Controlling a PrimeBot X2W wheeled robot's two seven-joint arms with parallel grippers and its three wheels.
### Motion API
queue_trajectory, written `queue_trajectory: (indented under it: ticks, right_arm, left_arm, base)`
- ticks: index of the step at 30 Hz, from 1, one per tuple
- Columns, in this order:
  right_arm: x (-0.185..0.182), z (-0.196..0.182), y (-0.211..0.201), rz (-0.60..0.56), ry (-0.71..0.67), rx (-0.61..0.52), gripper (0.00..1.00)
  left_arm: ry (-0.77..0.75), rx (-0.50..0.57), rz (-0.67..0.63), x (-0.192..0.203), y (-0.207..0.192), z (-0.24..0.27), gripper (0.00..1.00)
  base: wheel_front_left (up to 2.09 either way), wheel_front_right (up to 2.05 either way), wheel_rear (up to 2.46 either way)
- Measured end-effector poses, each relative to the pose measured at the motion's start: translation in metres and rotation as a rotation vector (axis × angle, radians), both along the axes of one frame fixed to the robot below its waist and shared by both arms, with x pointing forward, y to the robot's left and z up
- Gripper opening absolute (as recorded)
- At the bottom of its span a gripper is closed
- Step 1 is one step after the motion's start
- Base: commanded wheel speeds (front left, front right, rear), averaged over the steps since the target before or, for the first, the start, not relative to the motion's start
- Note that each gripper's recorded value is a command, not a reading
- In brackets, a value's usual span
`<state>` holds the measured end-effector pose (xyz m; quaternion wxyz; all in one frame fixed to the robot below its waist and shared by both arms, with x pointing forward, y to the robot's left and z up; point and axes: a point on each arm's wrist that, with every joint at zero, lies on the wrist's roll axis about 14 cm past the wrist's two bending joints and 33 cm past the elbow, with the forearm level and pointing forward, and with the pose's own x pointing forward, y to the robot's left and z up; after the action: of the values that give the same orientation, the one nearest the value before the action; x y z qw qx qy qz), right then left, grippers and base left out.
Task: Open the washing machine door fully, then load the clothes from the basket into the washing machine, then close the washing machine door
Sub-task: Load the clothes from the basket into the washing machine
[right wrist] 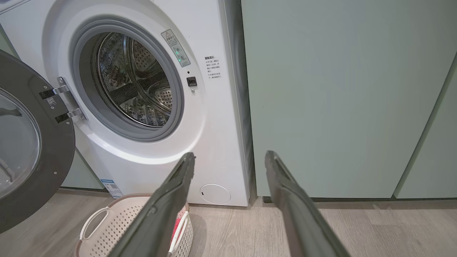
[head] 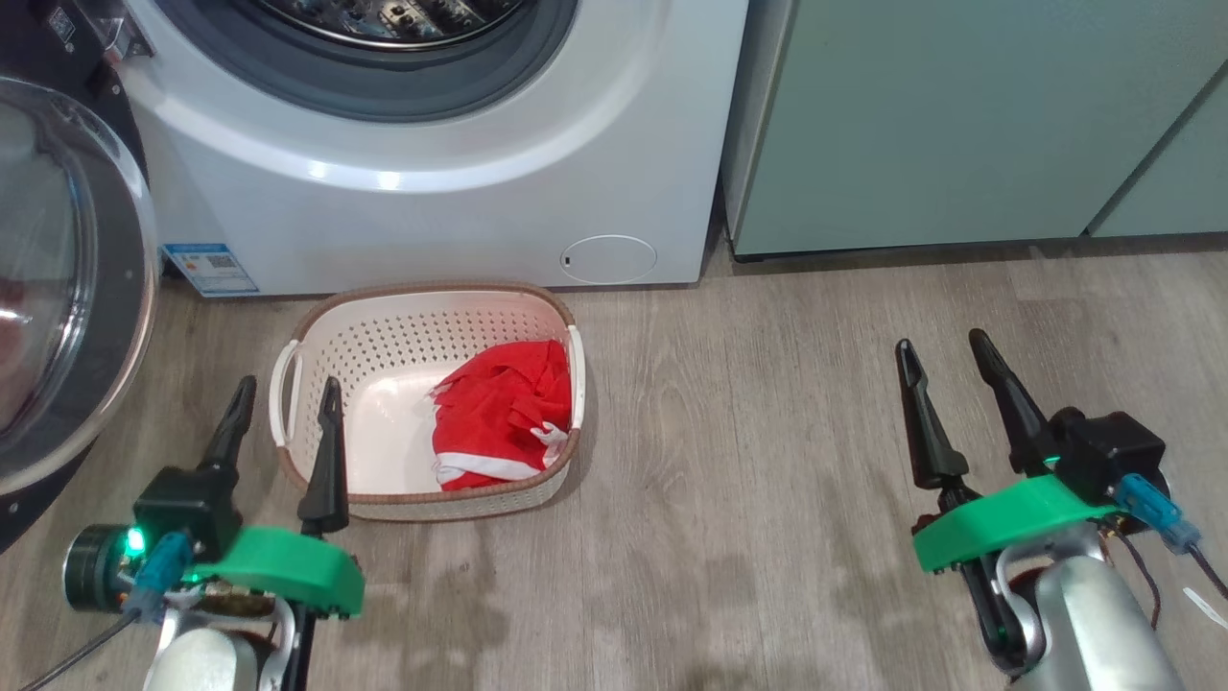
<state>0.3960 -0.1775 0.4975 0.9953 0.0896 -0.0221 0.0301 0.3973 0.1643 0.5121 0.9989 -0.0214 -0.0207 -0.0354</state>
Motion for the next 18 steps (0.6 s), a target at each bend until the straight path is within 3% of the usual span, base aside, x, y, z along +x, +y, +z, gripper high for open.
queue_trajectory:
  ticks: [12,18]
  right_arm:
    - [-0.0011,-0.0021,-0.0017,-0.006,0.007,0.005,1.0]
    - [-0.0016,-0.0017,-0.0025,-0.008,0.006,0.005,1.0]
  left_arm:
    - [-0.006,-0.027,-0.016,0.0009,-0.0047,0.0025,1.0]
    - [-0.018,-0.034,-0.023,0.0012,-0.0074,0.0065,1.0]
  base:
    - [0.0,0.0,0.0]
    - [0.81,-0.81,0.0]
